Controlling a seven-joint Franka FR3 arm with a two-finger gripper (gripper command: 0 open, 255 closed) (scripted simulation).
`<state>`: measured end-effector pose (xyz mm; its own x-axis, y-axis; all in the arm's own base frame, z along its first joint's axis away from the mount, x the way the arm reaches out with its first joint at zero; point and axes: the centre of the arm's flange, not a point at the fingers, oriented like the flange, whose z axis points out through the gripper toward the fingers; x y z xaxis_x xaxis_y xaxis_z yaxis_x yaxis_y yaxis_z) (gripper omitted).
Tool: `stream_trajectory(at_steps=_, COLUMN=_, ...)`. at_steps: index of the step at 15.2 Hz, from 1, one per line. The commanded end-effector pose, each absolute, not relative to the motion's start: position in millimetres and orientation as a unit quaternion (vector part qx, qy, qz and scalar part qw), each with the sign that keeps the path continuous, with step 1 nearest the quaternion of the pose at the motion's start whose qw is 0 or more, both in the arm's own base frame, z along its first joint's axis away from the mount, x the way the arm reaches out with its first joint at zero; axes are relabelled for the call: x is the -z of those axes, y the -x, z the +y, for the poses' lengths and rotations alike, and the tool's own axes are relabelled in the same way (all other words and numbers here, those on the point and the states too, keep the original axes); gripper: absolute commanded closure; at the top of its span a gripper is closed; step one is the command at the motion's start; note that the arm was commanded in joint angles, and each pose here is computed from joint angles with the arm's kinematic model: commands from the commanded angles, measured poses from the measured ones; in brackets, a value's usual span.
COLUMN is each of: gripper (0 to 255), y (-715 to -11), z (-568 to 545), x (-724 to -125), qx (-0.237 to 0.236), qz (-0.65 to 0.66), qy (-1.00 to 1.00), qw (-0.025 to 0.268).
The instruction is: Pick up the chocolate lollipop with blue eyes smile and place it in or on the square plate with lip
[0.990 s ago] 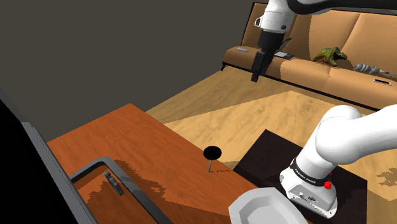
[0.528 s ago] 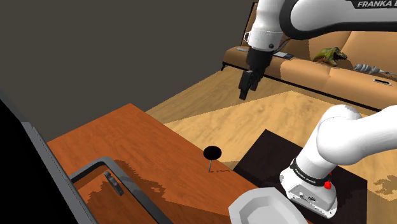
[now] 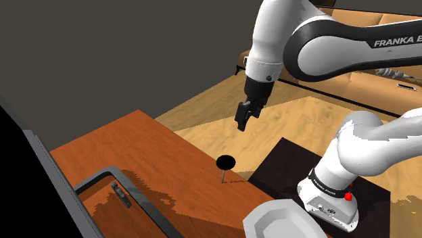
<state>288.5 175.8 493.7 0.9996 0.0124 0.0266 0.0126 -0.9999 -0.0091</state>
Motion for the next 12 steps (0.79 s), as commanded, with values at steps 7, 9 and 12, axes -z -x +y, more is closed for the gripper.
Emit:
stream_trajectory(at_steps=7, gripper=0, y=-282, z=279, x=-441, qx=0.020, qz=0.012, qy=1.000, qw=-0.014)
stream_trajectory(at_steps=9, gripper=0, y=-281, z=293, x=-434, qx=0.021, qz=0.015, qy=1.000, qw=-0.017)
stream_trajectory(at_steps=12, gripper=0, y=-282, z=292, x=-418, qx=0.021, qz=0.015, qy=1.000, qw=-0.017)
